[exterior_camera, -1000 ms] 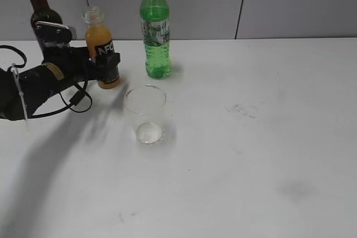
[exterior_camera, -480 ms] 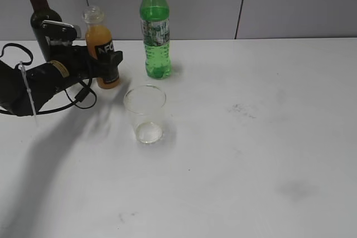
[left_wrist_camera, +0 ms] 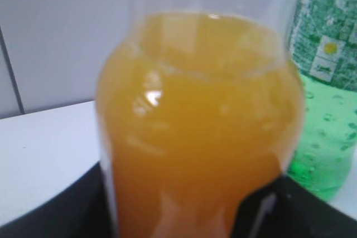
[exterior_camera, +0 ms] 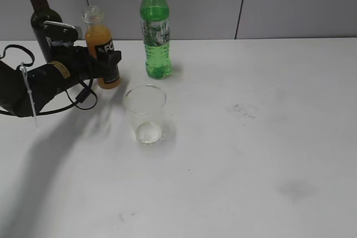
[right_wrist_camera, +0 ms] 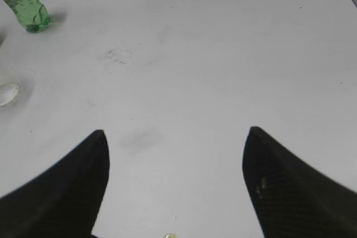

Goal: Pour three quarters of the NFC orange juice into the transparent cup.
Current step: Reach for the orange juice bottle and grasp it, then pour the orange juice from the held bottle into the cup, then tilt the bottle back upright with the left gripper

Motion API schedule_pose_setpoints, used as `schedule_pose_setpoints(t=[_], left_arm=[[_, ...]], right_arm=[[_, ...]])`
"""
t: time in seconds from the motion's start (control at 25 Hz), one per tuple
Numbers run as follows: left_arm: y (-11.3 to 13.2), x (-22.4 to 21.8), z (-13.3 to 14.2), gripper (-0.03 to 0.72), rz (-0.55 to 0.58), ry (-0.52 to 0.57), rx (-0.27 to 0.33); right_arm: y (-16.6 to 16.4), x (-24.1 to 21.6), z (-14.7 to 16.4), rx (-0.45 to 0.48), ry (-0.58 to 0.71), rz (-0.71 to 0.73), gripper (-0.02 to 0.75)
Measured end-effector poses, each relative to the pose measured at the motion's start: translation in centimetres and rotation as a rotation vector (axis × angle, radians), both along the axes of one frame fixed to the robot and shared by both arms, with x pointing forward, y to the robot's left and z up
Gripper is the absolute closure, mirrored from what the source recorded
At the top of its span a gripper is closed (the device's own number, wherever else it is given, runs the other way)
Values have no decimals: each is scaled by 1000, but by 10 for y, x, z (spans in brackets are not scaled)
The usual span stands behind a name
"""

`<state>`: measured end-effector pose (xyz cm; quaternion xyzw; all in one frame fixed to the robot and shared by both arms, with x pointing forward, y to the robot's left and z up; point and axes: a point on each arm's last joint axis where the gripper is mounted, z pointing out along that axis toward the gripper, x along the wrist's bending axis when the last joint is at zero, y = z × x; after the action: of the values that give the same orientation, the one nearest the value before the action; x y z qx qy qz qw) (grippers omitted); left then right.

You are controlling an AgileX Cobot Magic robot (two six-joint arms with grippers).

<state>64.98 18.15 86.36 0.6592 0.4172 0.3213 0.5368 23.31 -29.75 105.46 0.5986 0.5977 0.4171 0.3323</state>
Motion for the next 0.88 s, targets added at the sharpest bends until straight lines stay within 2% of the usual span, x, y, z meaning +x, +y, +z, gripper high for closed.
schedule_pose_setpoints(t=[0.4,0.64,0.88], left_arm=[[1,-2,3,207,1,5,4],[7,-29,14,207,2,55,24],[16,-64,50,208,-34,-5,108]], right_arm=[[0,0,0,0,0,0,167],[0,0,0,0,0,0,167],[0,0,0,0,0,0,167]])
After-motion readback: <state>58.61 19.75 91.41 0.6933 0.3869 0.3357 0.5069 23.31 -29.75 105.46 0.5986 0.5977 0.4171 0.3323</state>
